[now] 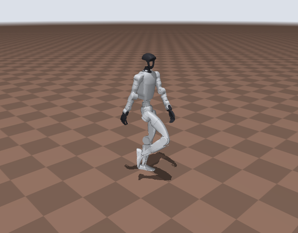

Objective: In place motions

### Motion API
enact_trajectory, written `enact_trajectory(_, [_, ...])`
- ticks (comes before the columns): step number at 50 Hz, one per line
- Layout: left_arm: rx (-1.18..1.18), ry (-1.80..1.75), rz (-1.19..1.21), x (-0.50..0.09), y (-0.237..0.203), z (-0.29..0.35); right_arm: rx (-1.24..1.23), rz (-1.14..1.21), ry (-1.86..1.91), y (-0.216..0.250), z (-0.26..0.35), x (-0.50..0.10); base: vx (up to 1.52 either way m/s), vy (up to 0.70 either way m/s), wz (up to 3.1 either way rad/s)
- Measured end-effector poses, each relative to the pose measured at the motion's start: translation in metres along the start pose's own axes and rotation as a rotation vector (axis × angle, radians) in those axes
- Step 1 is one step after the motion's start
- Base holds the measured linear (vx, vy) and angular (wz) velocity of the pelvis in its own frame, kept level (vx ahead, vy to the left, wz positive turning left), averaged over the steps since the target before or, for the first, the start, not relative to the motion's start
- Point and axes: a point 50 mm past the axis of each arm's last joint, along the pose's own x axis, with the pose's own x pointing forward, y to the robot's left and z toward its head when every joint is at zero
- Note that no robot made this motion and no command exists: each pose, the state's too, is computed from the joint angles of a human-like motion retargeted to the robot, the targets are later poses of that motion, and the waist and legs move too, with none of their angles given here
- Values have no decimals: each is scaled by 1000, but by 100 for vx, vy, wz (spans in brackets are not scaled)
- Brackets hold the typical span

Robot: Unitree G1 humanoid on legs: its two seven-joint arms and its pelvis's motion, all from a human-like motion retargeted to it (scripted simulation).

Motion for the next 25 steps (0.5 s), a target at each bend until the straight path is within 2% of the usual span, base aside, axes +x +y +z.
enact_trajectory(5, [43,-322,-109,-4,-2,87,121,-9,329,-7,-100,4,-20,13,-66])
enact_trajectory(8, [90,-447,-90,-11,3,115,184,-44,390,-5,-119,3,3,0,-63])
enact_trajectory(12, [114,-491,-40,-14,11,119,235,-3,333,5,-106,7,1,-3,-22])
enact_trajectory(17, [160,-338,-101,-5,-8,66,254,-18,119,18,-57,13,9,-6,7])
enact_trajectory(25, [195,220,-211,-23,-43,-102,94,-254,-400,16,83,-16,21,-20,-32])
